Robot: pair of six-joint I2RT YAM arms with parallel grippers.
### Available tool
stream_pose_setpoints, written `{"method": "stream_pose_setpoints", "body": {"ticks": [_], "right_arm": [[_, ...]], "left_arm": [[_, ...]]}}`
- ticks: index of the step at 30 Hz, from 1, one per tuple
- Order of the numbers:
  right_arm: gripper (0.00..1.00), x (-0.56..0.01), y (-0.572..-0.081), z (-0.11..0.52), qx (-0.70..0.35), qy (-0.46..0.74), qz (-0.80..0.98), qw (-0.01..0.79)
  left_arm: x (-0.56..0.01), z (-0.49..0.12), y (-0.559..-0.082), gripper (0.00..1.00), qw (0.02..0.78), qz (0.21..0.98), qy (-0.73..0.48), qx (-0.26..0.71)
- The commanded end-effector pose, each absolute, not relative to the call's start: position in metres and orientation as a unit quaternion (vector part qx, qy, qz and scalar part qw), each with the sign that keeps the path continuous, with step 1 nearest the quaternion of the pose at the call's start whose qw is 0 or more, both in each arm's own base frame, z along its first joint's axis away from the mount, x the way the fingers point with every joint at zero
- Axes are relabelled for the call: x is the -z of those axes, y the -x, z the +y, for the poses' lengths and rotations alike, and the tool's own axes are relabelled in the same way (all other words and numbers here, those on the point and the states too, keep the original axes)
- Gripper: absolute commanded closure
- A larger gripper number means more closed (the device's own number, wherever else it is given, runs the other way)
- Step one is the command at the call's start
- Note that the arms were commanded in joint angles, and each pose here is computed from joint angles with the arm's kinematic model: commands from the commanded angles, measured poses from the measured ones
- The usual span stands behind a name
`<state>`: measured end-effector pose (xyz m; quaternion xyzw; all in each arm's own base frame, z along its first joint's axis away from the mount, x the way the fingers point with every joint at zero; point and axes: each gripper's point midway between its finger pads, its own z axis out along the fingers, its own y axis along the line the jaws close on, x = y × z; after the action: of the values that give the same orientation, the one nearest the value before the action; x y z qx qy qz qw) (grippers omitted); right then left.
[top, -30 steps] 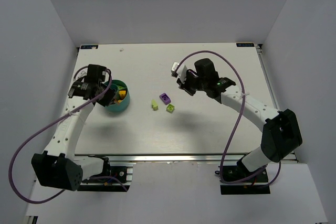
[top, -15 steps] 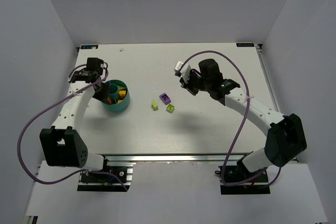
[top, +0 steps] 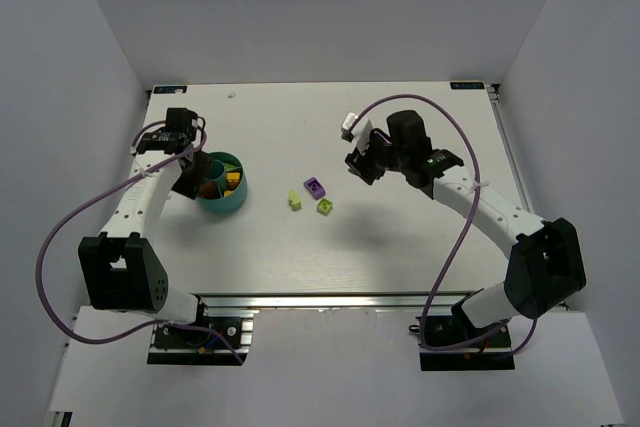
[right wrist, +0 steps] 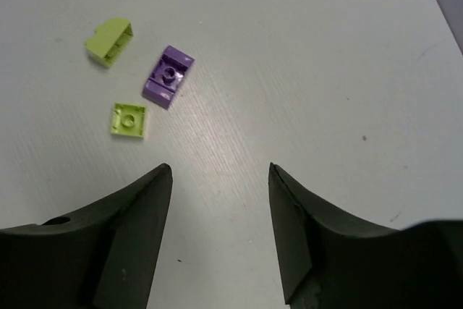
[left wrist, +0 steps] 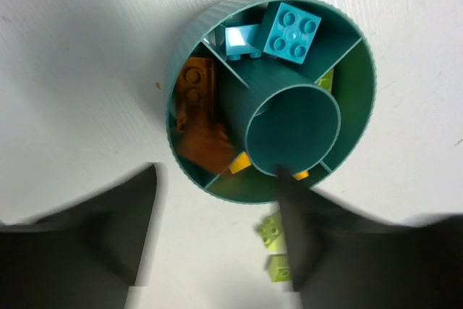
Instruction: Sort the legos into containers by color
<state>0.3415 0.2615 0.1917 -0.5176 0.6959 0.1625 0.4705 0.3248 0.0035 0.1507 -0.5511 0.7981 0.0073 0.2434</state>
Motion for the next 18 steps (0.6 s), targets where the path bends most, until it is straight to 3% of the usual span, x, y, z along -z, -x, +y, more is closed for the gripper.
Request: {"method": "stream_pose_setpoints", "body": {"ticks": [1, 5, 10, 11, 14, 15, 17, 18], "right_arm": [[0.38, -0.205, -0.349, 0.246, -0.163, 0.496, 0.704, 0.482], [0.35, -0.196, -0.353, 0.228, -0.159, 0.473, 0.729, 0.468], [0.37, -0.179, -0.362, 0.198, -0.146, 0.423, 0.781, 0.436], [0.38, -0.176, -0.363, 0.192, -0.144, 0.412, 0.791, 0.429], [0.4, -0.159, -0.365, 0.171, -0.141, 0.371, 0.83, 0.392], [0.4, -0.152, -0.366, 0.166, -0.14, 0.36, 0.84, 0.381], [0.38, -0.141, -0.358, 0.162, -0.151, 0.347, 0.856, 0.353], [0.34, -0.136, -0.352, 0.164, -0.163, 0.352, 0.857, 0.34]], "left_arm": [[-0.162, 0.008, -0.324, 0.18, 0.258, 0.787, 0.56, -0.004], [-0.169, 0.006, -0.322, 0.1, 0.262, 0.787, 0.559, 0.004], [-0.186, 0.002, -0.322, 0.16, 0.28, 0.79, 0.544, 0.03], [-0.19, 0.001, -0.325, 0.2, 0.291, 0.794, 0.531, 0.038], [-0.206, -0.009, -0.331, 0.52, 0.336, 0.809, 0.476, 0.084], [-0.222, -0.019, -0.33, 0.68, 0.36, 0.81, 0.446, 0.124], [-0.226, -0.032, -0.336, 0.69, 0.407, 0.814, 0.378, 0.171], [-0.233, -0.053, -0.333, 0.62, 0.412, 0.816, 0.334, 0.229]]}}
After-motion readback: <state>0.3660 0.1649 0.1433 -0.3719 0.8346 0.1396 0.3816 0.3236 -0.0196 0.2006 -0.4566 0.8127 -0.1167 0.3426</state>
